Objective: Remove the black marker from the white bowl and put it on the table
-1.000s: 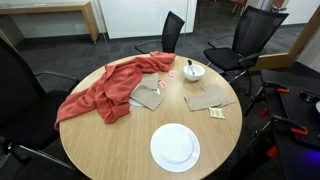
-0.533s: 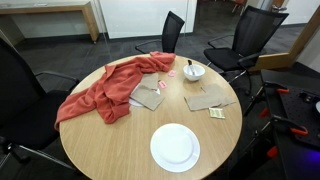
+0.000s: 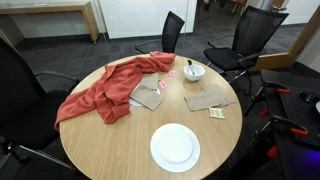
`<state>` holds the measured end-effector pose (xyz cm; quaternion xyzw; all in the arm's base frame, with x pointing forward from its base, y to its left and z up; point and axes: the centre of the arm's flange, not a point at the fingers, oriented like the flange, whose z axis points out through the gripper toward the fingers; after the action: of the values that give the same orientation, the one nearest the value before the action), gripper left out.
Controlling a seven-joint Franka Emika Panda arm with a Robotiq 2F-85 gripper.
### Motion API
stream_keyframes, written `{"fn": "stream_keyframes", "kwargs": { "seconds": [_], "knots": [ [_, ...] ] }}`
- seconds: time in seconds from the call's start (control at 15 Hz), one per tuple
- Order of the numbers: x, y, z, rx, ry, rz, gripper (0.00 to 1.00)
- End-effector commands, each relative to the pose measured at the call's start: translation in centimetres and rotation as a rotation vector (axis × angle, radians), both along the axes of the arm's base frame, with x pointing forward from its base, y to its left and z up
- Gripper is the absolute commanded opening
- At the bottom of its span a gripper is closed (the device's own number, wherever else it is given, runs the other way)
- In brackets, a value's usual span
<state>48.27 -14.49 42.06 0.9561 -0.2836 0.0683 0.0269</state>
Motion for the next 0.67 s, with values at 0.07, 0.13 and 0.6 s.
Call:
{"fn": "stream_keyframes", "kwargs": {
  "seconds": [0.07,0.13,0.6],
  "knots": [
    [1.6,-0.7,-4.2,0.006,-0.017,-0.069,1.0],
    [1.0,-0.5,-3.0,0.0,-0.004,-0.036,1.0],
    [1.3,-0.6,-3.6,0.0,0.003,-0.036,1.0]
  ]
}}
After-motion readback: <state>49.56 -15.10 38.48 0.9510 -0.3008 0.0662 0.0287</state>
